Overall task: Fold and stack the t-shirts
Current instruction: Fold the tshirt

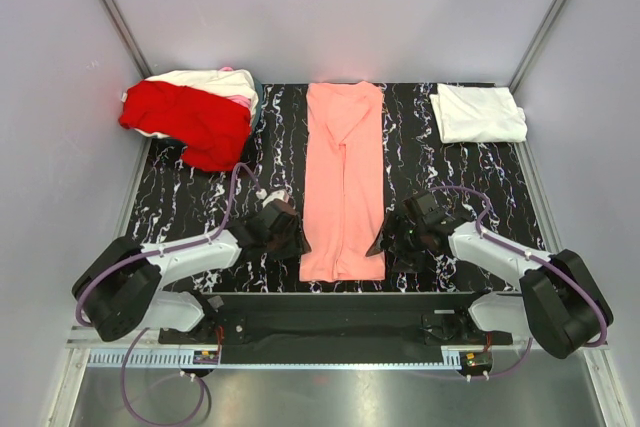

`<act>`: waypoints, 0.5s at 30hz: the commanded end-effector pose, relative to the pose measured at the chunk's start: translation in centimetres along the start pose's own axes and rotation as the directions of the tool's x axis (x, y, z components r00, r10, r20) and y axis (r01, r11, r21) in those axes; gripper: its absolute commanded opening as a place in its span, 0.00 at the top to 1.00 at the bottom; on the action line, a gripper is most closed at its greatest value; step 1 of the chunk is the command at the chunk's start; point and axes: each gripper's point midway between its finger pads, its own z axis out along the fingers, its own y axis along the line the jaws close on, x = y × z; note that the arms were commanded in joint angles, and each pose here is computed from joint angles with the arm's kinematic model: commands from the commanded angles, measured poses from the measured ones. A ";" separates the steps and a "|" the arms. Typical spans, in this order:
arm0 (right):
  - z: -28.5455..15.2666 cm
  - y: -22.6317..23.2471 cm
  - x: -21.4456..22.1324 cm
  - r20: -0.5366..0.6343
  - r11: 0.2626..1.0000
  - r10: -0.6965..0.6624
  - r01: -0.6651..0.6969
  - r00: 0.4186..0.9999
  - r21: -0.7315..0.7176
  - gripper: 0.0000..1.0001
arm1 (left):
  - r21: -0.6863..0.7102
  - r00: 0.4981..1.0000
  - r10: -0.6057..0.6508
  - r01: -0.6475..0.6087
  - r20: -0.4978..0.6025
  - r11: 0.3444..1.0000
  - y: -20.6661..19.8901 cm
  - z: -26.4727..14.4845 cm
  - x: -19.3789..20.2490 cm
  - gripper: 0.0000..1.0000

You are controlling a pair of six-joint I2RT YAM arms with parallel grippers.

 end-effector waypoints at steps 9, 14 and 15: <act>0.1 0.3 -0.9 0.064 1.000 -0.013 0.011 0.998 0.029 0.12 | -0.027 0.999 0.042 -0.043 -0.035 0.999 0.6 0.7 0.9 0.43; 0.1 0.4 -0.9 0.060 0.999 -0.017 0.015 0.998 0.035 0.14 | -0.037 0.997 0.048 -0.050 -0.054 0.998 0.6 0.9 1.2 0.44; 0.2 0.3 -0.8 0.052 0.999 -0.018 0.016 0.998 0.042 0.14 | -0.036 0.997 0.048 -0.050 -0.054 0.998 0.6 0.9 1.3 0.45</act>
